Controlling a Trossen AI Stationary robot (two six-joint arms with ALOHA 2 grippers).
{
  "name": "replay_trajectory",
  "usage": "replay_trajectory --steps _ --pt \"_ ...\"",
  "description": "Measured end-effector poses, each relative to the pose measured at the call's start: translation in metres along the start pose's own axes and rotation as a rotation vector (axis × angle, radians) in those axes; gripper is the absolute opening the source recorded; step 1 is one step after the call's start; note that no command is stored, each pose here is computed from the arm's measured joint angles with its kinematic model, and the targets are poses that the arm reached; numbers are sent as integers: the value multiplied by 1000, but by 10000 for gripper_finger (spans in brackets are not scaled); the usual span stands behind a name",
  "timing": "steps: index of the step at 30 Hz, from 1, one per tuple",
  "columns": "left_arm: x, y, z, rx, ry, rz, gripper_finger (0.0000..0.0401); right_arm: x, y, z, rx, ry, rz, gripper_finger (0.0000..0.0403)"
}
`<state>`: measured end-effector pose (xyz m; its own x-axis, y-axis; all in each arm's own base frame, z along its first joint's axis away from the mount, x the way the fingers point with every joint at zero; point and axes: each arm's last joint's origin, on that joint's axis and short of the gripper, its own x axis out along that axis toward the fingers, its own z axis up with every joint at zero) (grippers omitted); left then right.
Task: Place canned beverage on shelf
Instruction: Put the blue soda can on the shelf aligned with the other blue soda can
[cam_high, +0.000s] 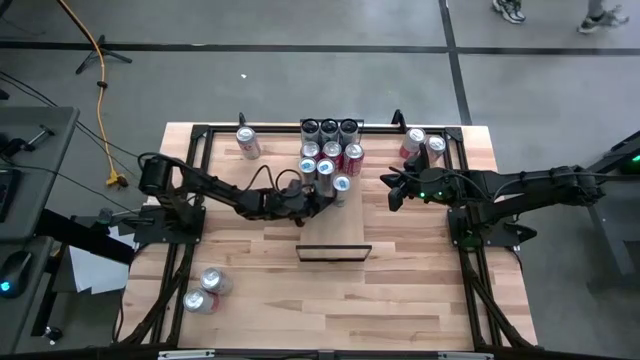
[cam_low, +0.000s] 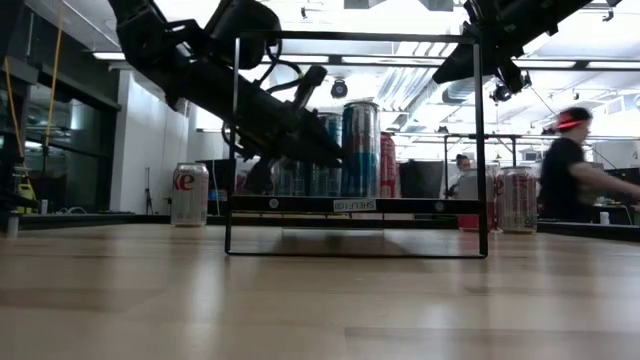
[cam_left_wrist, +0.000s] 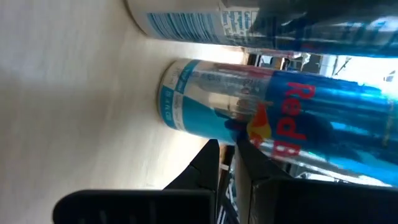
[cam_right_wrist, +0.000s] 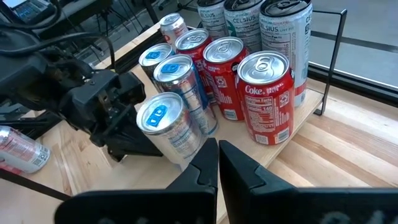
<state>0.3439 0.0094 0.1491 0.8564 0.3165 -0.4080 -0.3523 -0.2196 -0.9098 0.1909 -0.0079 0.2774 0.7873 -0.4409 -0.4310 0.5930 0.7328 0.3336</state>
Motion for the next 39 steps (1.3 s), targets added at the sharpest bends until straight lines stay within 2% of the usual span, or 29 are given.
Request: replay_trajectory --steps 19,22,25,28,33,36,39 --pt "11 -9 22 -6 -70 -14 0 0 1 1 6 -8 5 0" --pt "9 -12 19 -3 -32 -30 0 0 1 1 6 -9 6 0" --pt "6 -16 10 22 61 -73 0 0 1 1 6 -8 7 0" --pt "-4 -25 1 69 146 -120 0 0 1 0 4 11 33 0" --pt "-34 -34 0 154 172 -130 0 0 2 -1 -5 34 59 0" --pt "-60 -38 5 204 152 -135 0 0 2 -1 -4 40 69 0" --pt "-93 -42 16 261 84 -190 0 0 5 -1 -1 80 149 0"
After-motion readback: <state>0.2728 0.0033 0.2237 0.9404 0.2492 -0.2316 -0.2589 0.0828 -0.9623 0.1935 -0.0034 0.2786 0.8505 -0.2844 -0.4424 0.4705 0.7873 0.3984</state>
